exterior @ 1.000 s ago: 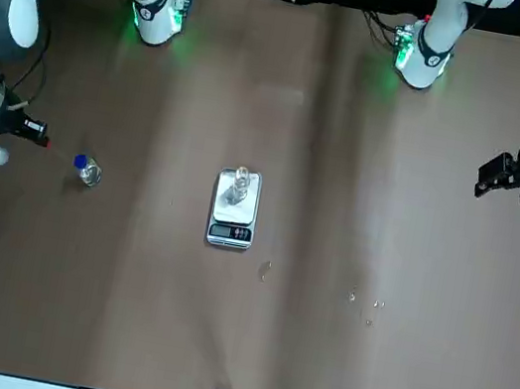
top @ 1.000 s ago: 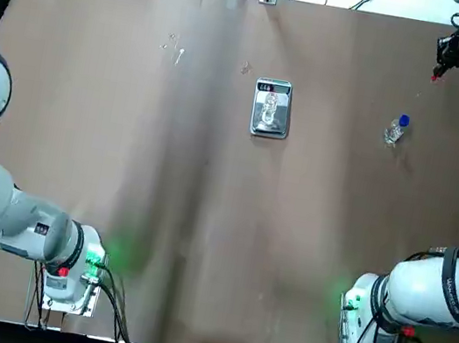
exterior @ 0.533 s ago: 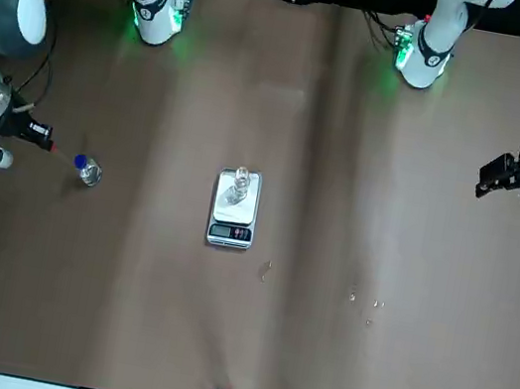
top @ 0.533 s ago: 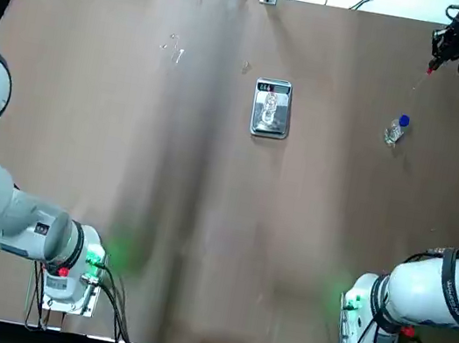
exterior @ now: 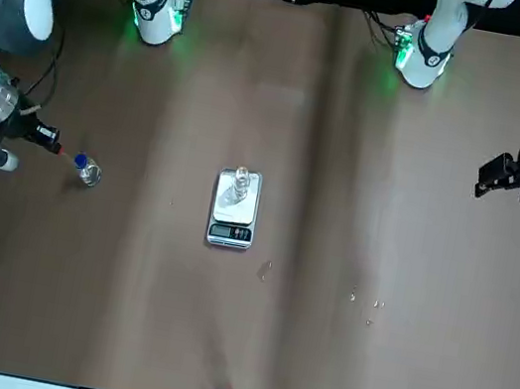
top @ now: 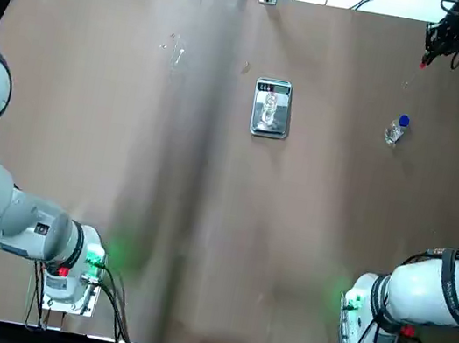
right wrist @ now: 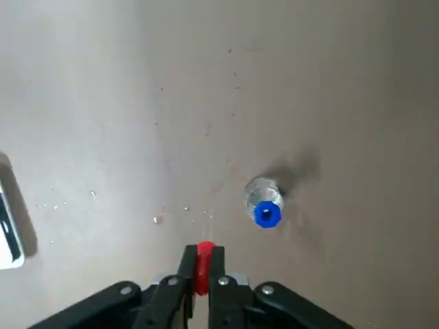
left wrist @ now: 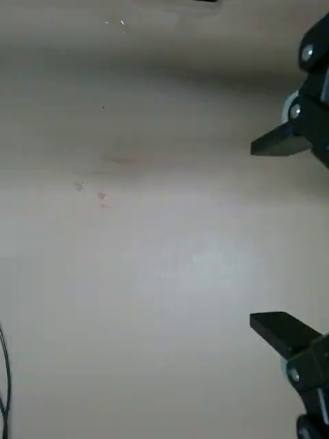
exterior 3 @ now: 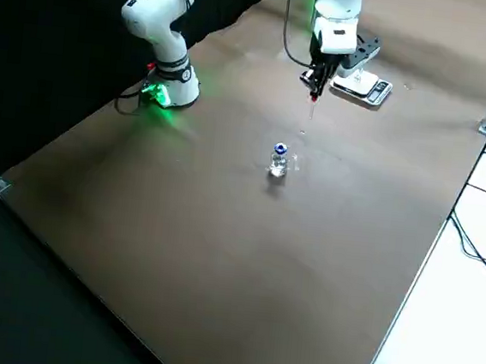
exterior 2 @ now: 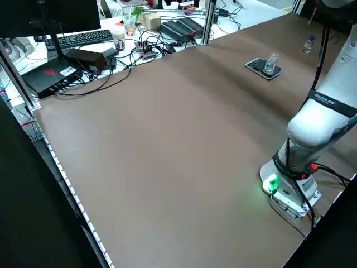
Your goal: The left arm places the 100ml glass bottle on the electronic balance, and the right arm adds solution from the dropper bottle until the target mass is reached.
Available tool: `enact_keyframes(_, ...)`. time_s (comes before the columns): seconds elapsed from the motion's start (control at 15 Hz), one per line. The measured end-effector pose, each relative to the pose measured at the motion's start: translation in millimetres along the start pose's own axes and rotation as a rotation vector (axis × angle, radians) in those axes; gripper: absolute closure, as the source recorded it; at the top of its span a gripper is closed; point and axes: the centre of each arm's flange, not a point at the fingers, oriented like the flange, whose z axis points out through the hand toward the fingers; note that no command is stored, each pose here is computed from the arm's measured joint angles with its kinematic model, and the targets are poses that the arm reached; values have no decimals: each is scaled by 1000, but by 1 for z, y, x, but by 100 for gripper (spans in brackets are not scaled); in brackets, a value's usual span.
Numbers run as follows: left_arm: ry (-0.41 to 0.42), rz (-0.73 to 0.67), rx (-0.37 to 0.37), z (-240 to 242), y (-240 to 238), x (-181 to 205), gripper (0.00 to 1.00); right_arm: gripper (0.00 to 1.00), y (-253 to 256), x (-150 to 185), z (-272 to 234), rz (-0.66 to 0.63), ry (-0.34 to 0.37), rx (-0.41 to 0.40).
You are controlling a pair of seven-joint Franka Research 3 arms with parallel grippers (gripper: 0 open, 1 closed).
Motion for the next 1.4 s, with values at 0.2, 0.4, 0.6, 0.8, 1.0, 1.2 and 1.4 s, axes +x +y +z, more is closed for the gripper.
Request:
enact_keyframes(0.2,0,1,0,0,1,0,0,89,-16,-1,-3,11,2,9)
enact_keyframes(0.4,0,1,0,0,1,0,0,89,-32,-4,-5,14,-8,32)
enact_keyframes(0.6,0,1,0,0,1,0,0,89,-53,-7,-5,26,-12,38)
enact_keyframes(0.8,0,2,0,0,1,0,0,89,-87,-15,-3,33,-20,47)
enact_keyframes(1.0,1,2,0,0,1,0,0,89,-113,-22,-2,49,-25,47)
enact_keyframes(1.2,3,3,0,-2,1,-1,0,89,-135,-29,-2,68,-32,63)
enact_keyframes(1.4,5,3,-1,-3,1,-2,0,89,-150,-34,-3,77,-40,86)
